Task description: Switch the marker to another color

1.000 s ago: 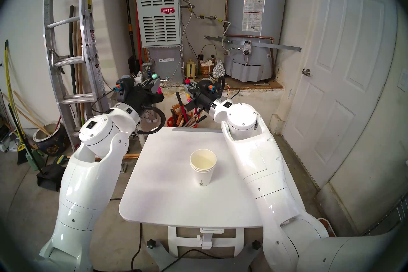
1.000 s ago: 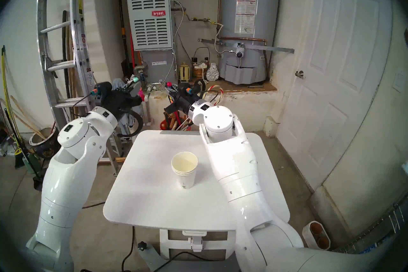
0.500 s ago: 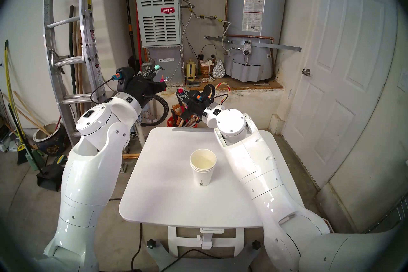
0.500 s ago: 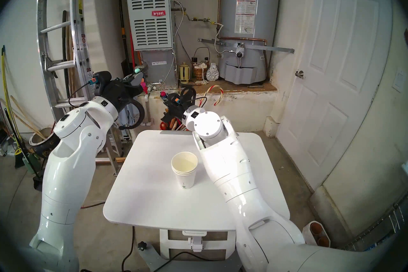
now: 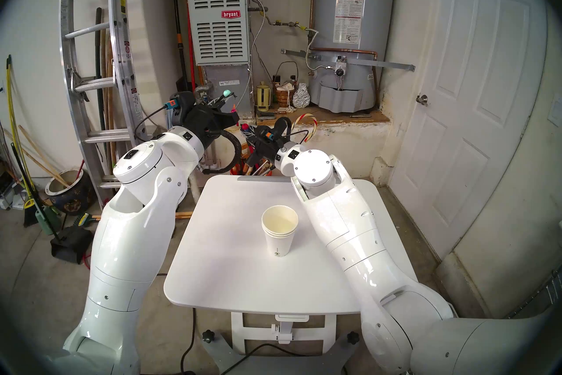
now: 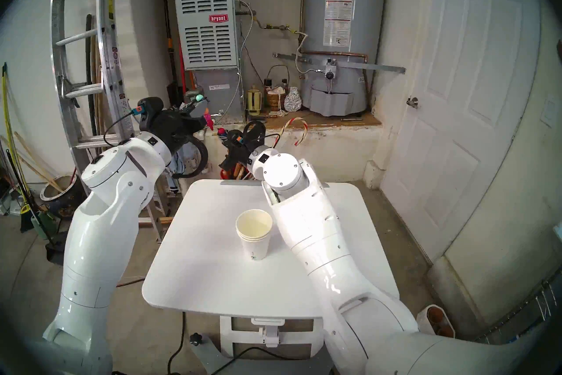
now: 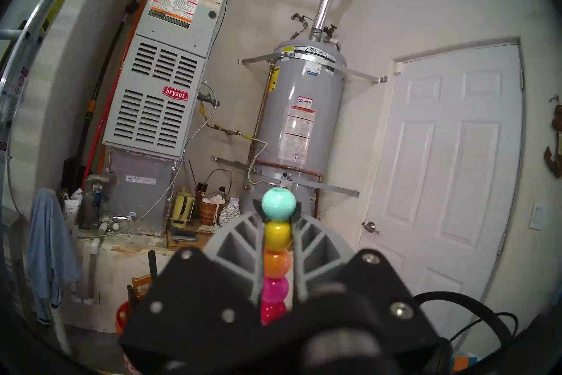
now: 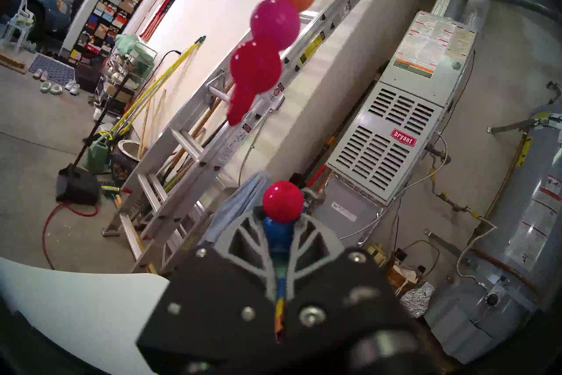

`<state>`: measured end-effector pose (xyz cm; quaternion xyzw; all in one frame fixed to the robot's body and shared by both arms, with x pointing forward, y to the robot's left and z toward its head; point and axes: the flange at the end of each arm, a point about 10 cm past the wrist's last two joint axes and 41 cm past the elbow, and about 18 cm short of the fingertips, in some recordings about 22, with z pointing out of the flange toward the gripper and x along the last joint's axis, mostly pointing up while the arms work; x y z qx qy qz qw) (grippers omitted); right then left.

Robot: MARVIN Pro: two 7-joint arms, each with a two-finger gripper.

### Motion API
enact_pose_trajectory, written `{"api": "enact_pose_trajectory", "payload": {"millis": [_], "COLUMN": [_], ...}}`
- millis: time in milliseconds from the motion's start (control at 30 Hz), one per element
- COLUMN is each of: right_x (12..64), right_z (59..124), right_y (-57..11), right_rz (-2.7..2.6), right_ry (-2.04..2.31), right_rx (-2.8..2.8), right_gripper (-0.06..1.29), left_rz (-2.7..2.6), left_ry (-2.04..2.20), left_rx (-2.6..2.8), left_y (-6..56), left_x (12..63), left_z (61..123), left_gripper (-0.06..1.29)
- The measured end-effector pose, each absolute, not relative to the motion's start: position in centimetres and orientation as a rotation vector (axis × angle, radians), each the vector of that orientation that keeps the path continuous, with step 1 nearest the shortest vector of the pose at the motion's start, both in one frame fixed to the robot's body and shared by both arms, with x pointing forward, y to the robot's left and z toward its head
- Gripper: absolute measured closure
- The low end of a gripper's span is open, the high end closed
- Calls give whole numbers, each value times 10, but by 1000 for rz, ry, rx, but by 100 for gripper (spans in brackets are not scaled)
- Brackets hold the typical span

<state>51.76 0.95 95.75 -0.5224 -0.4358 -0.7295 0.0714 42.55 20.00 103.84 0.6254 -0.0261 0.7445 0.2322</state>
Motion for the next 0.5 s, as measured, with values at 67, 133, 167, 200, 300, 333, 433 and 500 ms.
{"api": "enact_pose_trajectory", "payload": {"millis": [67, 133, 167, 200, 300, 333, 433, 500], "right_x": [517, 517, 517, 517, 515, 514, 513, 513], "right_z": [958, 959, 959, 960, 961, 962, 963, 963], "right_y": [10, 11, 11, 11, 12, 13, 13, 13], "right_rz": [-2192, -2191, -2189, -2188, -2183, -2181, -2176, -2172], "right_ry": [-1308, -1308, -1309, -1309, -1315, -1317, -1321, -1323], "right_rx": [-1566, -1563, -1561, -1559, -1547, -1543, -1537, -1535], "right_gripper": [122, 122, 122, 122, 122, 122, 122, 122], "left_rz": [2046, 2047, 2047, 2048, 2053, 2055, 2060, 2062], "left_ry": [-74, -74, -74, -74, -72, -72, -73, -75], "left_rx": [1713, 1710, 1708, 1707, 1704, 1703, 1700, 1696], "left_y": [200, 200, 200, 200, 202, 203, 204, 205], "left_x": [426, 427, 427, 427, 429, 429, 430, 430], "left_z": [1038, 1038, 1038, 1038, 1038, 1038, 1038, 1038], "left_gripper": [109, 109, 109, 109, 109, 109, 109, 109]}}
